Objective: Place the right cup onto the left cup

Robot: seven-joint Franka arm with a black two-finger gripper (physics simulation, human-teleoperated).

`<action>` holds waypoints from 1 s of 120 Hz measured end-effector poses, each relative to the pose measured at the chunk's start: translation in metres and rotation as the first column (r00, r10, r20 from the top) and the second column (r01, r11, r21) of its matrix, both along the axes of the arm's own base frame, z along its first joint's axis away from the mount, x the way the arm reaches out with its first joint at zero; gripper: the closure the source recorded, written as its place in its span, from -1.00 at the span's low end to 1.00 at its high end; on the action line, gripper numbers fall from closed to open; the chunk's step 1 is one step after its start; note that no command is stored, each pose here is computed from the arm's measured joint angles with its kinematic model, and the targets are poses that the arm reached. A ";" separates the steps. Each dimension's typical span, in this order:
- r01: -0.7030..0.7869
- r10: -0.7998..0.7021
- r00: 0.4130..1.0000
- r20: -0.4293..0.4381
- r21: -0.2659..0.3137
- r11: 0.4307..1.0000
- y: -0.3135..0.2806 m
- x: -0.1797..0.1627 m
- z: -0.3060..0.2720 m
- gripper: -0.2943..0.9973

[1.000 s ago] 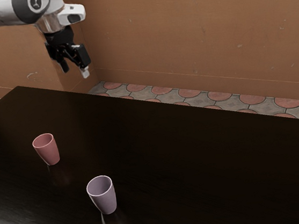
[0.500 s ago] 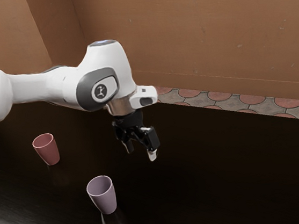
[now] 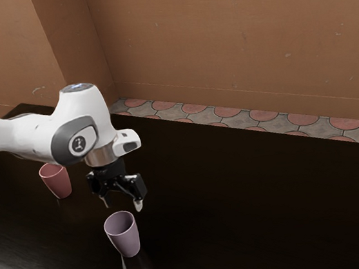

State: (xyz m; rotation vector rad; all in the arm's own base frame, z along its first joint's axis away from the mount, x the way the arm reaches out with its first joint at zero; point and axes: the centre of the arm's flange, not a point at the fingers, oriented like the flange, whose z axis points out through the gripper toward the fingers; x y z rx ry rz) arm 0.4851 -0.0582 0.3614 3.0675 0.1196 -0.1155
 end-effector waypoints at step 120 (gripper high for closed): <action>-0.177 0.177 0.984 -0.004 0.006 0.984 -0.026 -0.032 -0.047 -0.49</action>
